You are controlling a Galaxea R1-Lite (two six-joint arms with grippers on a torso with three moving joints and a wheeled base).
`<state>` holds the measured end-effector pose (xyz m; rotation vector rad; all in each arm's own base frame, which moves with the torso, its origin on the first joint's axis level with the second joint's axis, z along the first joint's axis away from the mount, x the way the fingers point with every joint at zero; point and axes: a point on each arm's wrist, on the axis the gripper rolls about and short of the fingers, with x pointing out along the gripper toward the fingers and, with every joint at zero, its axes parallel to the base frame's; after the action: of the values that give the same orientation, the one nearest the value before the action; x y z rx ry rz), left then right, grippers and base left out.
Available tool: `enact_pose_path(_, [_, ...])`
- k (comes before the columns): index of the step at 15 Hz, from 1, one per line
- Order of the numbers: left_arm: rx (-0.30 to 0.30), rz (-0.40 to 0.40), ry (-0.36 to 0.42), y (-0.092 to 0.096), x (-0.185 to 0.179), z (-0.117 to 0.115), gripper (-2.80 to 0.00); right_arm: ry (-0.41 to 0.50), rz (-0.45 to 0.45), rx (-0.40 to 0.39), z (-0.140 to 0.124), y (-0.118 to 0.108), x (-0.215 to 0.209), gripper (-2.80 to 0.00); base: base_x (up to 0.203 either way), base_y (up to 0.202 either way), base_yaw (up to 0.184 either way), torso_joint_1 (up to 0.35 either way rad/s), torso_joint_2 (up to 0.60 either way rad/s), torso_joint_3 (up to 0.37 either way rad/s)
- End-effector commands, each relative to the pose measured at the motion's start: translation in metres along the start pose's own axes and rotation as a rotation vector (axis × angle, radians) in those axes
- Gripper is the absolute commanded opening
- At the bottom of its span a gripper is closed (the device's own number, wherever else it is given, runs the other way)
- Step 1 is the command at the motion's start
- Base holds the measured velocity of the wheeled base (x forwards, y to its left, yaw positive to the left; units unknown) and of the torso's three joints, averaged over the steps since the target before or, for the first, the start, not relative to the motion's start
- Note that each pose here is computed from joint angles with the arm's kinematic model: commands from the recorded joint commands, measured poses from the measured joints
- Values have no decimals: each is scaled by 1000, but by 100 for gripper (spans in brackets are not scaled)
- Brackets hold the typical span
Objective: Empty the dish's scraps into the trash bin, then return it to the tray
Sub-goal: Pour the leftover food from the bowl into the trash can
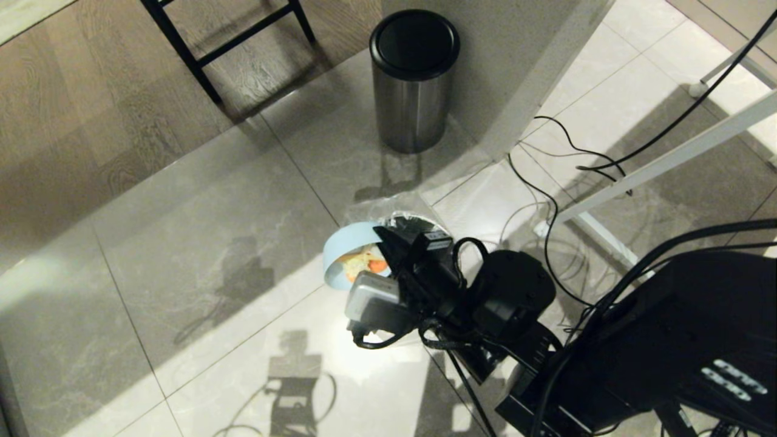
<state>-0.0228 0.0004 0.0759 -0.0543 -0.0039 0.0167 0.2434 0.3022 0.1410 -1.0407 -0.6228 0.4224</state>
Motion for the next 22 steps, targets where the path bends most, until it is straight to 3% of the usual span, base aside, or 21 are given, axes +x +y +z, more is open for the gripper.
enact_pose_path(1, [-1, 0, 0, 0, 0, 0, -280, -2, -41, -12, -4, -5, 0, -280, 0, 0, 0, 0, 0, 0])
enact_pose_path(7, [-1, 0, 0, 0, 0, 0, -280, 40, -70, -13, -20, -22, -3, -280, 0, 0, 0, 0, 0, 0])
enact_pose_path(10, [-1, 0, 0, 0, 0, 0, -280, 52, -79, 56, -26, -24, -2, -280, 0, 0, 0, 0, 0, 0])
enact_pose_path(15, [-1, -1, 0, 0, 0, 0, -280, 67, -95, 108, -35, -28, 0, -280, 0, 0, 0, 0, 0, 0])
enact_pose_path(17, [-1, 0, 0, 0, 0, 0, -280, 36, -107, 108, -40, -35, 5, -280, 0, 0, 0, 0, 0, 0])
enact_pose_path(22, [-1, 0, 0, 0, 0, 0, -280, -139, -85, 87, -44, -48, 11, -280, 0, 0, 0, 0, 0, 0])
